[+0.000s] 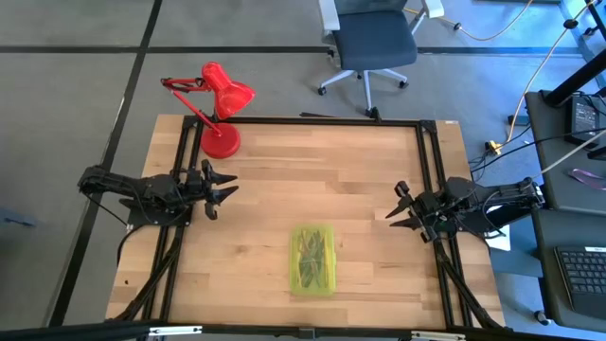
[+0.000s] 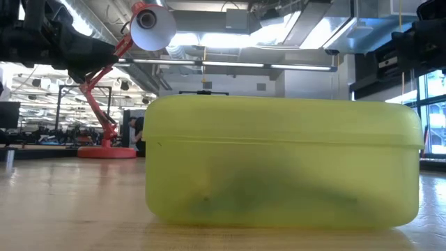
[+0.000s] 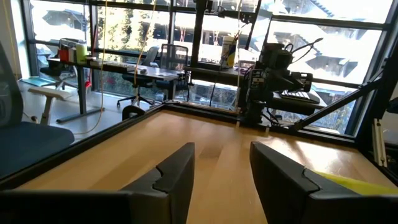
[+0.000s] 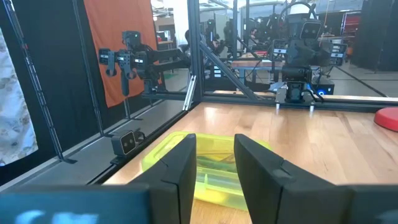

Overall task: Pick & place school supplies into a supply box
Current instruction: Return to Home Position

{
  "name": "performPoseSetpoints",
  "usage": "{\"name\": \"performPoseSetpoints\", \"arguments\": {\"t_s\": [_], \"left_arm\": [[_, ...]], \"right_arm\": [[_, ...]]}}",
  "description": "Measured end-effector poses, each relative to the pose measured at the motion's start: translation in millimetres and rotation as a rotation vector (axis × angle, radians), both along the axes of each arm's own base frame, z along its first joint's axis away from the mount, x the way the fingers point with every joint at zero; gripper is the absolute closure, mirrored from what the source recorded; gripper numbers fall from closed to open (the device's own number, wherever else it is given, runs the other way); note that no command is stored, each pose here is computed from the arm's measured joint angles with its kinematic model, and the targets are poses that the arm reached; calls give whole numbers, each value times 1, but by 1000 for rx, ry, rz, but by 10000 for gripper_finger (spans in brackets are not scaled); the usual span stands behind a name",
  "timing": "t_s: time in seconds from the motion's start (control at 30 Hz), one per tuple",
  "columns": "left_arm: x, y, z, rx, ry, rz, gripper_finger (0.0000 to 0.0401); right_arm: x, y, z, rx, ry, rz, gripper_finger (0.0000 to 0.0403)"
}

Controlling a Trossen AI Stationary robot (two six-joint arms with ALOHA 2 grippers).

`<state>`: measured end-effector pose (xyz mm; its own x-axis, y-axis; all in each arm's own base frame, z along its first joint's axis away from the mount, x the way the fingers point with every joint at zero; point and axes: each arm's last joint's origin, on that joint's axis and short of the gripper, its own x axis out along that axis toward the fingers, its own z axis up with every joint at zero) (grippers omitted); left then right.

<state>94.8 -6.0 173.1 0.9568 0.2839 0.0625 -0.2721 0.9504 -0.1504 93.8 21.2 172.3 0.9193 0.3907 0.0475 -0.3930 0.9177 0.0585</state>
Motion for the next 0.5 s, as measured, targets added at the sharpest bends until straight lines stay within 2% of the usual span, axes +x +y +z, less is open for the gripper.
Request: {"name": "performPoseSetpoints", "arguments": {"t_s": [0.5], "left_arm": [[0,0,0,0,0,0,253]], "right_arm": [[0,0,0,-1,0,-1,289]]}}
